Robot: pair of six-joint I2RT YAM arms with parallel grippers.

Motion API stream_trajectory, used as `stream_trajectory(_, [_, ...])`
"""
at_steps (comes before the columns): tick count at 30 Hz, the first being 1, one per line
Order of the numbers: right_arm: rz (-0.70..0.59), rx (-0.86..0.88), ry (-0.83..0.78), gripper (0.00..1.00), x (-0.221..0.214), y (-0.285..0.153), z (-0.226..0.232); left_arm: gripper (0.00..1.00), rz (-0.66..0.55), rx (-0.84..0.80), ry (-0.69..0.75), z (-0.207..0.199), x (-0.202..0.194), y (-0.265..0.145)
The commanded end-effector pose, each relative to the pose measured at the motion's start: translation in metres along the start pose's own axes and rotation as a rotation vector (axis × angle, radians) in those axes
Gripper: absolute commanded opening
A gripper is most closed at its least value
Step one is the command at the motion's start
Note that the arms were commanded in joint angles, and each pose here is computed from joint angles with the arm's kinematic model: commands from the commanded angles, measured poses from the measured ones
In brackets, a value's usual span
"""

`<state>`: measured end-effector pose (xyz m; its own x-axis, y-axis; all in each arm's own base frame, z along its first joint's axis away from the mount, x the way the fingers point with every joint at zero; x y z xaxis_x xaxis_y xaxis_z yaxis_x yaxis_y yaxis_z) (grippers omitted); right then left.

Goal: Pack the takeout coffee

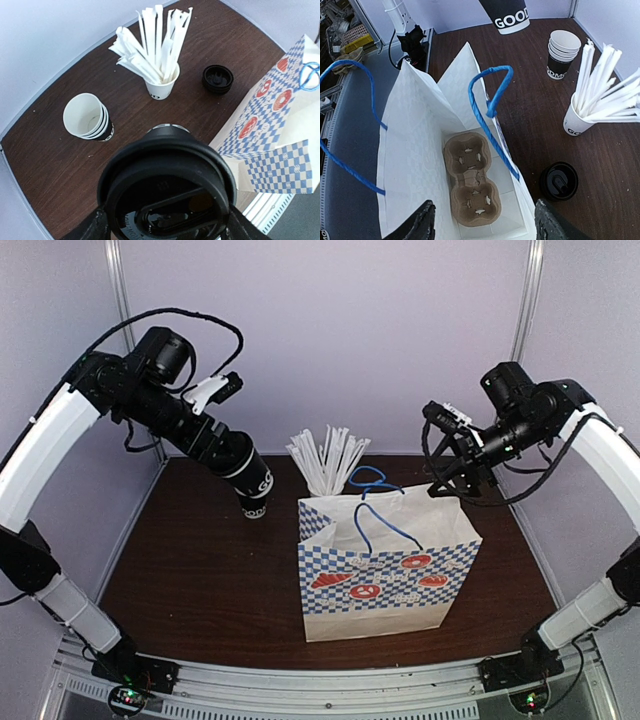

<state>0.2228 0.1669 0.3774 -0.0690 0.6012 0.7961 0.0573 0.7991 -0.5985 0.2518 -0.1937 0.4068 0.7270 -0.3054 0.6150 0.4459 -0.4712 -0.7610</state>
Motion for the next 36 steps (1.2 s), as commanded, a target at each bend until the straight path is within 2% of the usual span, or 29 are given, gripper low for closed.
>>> stream_trajectory(1, [0.055, 0.0, -0.042, 0.66, 0.015, 0.025, -0.01, 0.53, -0.12, -0.085, 0.004, -0.013, 0.003, -0.028])
stream_trajectory(7, [0.127, 0.045, -0.046, 0.6, 0.025, 0.062, -0.026, 0.53, -0.175, -0.147, 0.008, -0.019, -0.004, -0.045])
stream_trajectory(14, [0.154, 0.128, -0.043, 0.35, 0.031, 0.071, -0.032, 0.52, -0.208, -0.179, 0.035, -0.023, -0.009, -0.056])
stream_trajectory(22, [0.197, 0.238, -0.033, 0.31, 0.024, 0.075, -0.018, 0.52, -0.262, -0.246, 0.061, -0.03, -0.002, -0.067])
stream_trajectory(24, [0.213, 0.25, -0.023, 0.25, 0.022, 0.076, -0.018, 0.52, -0.27, -0.253, 0.069, -0.031, -0.001, -0.068])
stream_trajectory(26, [0.234, 0.234, -0.01, 0.13, 0.02, 0.078, -0.02, 0.52, -0.278, -0.249, 0.076, -0.031, 0.001, -0.069])
stream_trajectory(29, [0.253, 0.19, 0.0, 0.01, 0.019, 0.078, -0.025, 0.52, -0.278, -0.254, 0.082, -0.032, 0.004, -0.068])
stream_trajectory(36, [0.213, 0.108, 0.004, 0.0, 0.032, 0.063, -0.023, 0.52, -0.282, -0.262, 0.089, -0.033, 0.006, -0.069])
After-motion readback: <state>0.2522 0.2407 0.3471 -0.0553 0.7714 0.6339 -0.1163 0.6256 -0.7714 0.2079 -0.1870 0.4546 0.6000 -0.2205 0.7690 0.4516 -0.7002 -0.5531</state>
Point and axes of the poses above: each gripper's point midway between its finger pads, its own y axis out along the fingers, its own z axis along the line the jaws close on, x = y × z, the point moved 8 cm from there along -y, back along the fingers, and after that the axes turned 14 degrees about -y, right-handed, at the moved point
